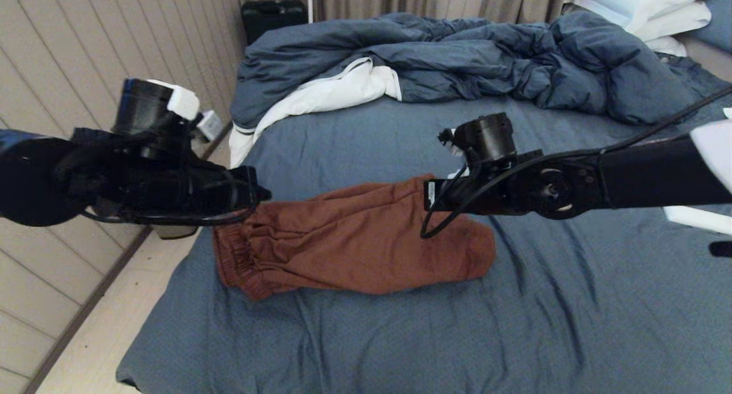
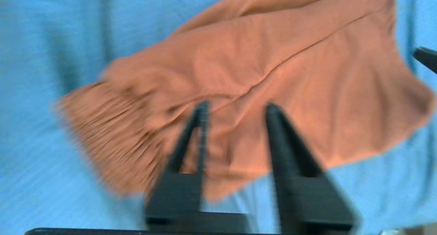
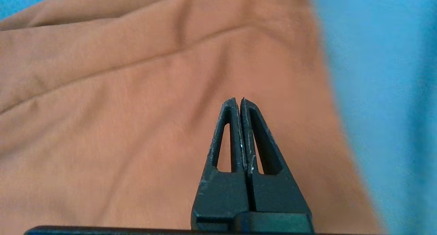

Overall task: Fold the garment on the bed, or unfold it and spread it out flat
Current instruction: Fold the brown shorts

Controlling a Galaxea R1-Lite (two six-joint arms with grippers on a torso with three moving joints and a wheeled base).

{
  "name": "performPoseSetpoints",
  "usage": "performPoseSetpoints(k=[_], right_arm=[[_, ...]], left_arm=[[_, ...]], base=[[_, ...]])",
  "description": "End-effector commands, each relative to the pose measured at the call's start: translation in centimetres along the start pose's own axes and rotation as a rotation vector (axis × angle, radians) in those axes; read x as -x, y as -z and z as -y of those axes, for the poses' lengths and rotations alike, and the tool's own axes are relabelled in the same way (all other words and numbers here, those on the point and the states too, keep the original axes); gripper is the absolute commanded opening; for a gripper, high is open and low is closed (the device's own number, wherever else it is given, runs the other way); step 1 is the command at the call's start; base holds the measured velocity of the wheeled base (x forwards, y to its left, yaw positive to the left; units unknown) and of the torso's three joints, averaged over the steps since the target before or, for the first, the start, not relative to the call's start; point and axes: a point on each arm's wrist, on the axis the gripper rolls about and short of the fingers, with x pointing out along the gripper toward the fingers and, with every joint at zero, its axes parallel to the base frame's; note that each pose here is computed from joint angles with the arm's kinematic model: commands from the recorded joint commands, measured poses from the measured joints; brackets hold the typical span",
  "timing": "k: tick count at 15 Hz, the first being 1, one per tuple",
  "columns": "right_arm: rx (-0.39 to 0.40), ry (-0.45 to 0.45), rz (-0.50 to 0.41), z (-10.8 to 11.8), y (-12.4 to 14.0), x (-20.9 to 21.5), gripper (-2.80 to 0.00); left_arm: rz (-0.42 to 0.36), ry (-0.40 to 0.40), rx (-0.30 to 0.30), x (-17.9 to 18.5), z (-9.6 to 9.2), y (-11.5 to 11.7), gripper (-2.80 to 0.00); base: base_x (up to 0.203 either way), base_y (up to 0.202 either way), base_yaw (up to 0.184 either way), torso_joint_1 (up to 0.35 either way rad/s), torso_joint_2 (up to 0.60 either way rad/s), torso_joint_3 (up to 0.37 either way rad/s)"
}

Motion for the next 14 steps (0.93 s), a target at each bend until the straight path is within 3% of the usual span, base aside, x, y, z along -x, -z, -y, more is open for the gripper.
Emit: performPoseSetpoints(k=[1,5,8,14], right_arm=[[-0.012,0.010,-0.008,1.3,-1.4,3.4,0.00],[-0.039,-0.048,-0.142,5.5,-2.0,5.1,0.00],[-0.021,-0.044,-0.271,7.1,-0.7,3.6,0.00],[-0.029,-0.118,-0.364,6.5,0.3,0.9,0.00]], left_arm=[[0.065,0.000,0.036,5.0,-1.2,-1.5,0.00],[-0.023,-0.056,0.140,5.2,-5.9,0.0,0.00],[-0.076,-0.059,0.161,4.2,-6.7,0.9,0.00],[-0.109,-0.072,0.182,-0.4,-8.4,1.7,0.00]], base=[[0.000,0.000,0.000,0.000,0.00,0.000],[0.000,0.000,0.000,0.000,0.00,0.000],[0.000,0.000,0.000,0.000,0.00,0.000],[0.000,0.000,0.000,0.000,0.00,0.000]])
